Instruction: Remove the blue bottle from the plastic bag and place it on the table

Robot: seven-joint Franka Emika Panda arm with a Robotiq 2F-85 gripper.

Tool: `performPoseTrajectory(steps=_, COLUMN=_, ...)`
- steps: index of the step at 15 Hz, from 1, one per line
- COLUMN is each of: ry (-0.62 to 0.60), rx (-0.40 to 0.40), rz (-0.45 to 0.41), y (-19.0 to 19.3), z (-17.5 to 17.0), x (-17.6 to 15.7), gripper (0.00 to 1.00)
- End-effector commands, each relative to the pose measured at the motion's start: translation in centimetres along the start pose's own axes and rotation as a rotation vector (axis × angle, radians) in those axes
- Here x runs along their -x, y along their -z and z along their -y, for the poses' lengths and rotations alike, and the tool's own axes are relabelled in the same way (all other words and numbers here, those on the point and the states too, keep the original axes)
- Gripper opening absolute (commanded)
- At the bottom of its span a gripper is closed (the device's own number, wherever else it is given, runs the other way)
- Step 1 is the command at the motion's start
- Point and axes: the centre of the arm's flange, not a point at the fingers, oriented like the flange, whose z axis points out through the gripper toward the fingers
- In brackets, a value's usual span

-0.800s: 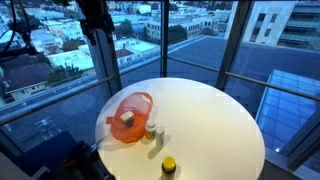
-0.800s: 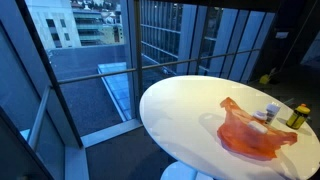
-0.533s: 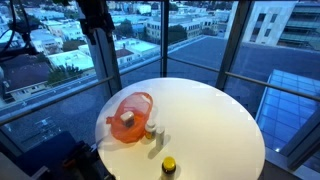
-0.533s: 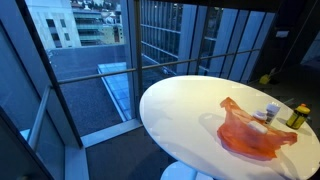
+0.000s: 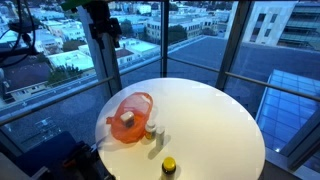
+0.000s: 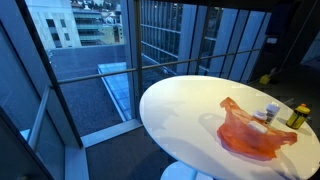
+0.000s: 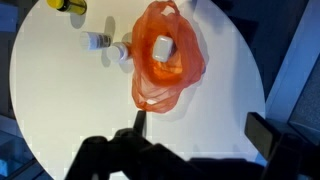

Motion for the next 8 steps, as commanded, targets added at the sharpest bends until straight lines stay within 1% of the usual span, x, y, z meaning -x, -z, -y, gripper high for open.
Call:
performPoseTrajectory(steps=1, ry=-0.102, rx=0.023, rz=-0.049, y=-2.6, z=-2.2, x=0.0, gripper=1.00)
performPoseTrajectory(steps=8, ry=-0.233, rx=-0.025, rz=-0.112, y=-9.5, z=-6.0, x=0.3, gripper=1.00)
